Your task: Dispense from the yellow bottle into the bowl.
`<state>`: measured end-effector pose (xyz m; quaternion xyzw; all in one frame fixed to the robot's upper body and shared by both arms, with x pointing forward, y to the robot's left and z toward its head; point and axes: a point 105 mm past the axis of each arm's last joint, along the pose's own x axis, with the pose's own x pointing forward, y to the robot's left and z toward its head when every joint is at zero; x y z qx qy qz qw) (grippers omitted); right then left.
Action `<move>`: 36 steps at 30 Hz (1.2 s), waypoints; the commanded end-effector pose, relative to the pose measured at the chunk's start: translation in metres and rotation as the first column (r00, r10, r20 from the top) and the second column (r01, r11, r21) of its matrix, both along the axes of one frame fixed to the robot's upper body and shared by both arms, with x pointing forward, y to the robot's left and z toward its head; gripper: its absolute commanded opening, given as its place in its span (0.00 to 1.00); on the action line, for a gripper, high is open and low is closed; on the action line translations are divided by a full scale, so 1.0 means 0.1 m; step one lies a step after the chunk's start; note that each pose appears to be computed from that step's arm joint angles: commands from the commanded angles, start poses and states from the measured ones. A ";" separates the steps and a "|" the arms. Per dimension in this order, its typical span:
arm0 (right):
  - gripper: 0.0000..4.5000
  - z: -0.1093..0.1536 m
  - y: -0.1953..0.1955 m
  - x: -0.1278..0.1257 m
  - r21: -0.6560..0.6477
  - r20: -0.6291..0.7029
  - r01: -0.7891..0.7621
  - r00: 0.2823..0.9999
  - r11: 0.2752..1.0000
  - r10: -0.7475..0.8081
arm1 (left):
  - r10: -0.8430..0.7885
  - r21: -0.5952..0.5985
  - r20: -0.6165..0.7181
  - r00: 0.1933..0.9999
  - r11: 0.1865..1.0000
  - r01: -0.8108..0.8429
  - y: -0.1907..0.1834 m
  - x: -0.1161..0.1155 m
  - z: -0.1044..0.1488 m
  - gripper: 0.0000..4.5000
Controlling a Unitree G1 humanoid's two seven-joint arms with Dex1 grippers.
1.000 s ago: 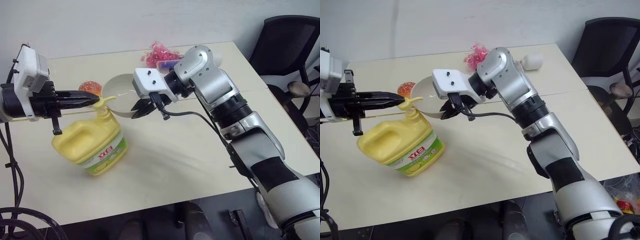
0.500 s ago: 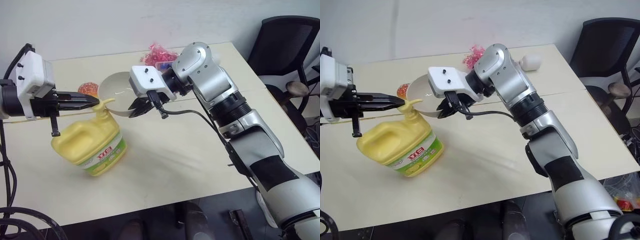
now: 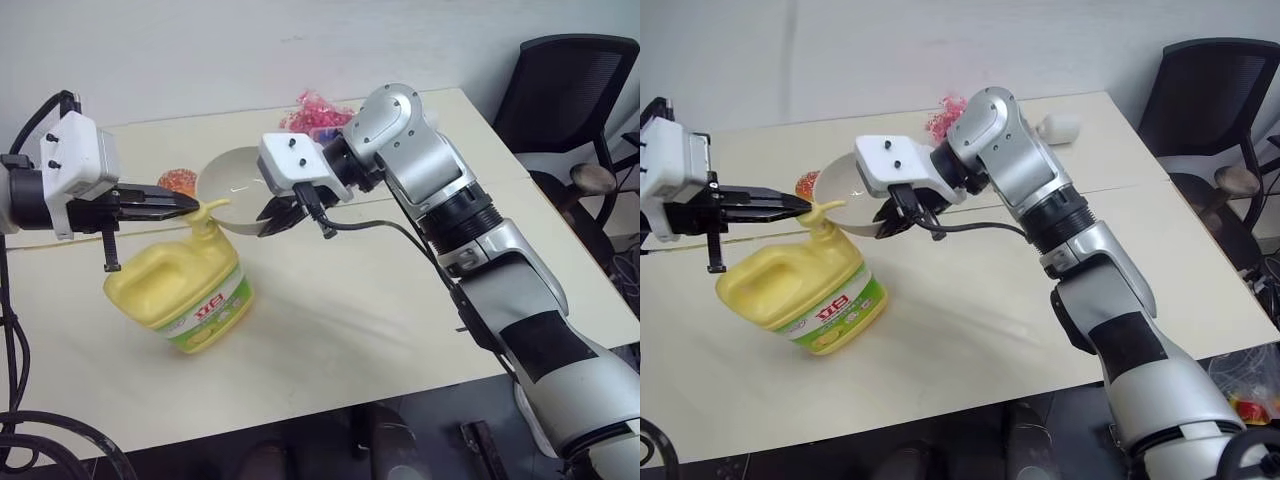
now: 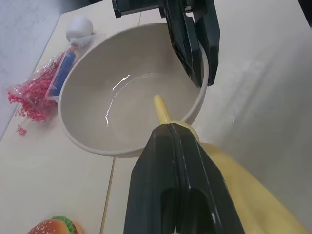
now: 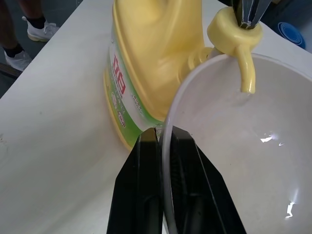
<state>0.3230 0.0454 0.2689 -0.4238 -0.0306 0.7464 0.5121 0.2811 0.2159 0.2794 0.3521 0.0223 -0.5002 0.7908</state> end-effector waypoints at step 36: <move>0.00 -0.76 -0.98 0.04 0.030 -0.054 0.223 0.974 0.974 -0.221 | 0.043 -0.218 -0.215 0.976 0.972 -0.091 0.19 -0.80 0.65 0.96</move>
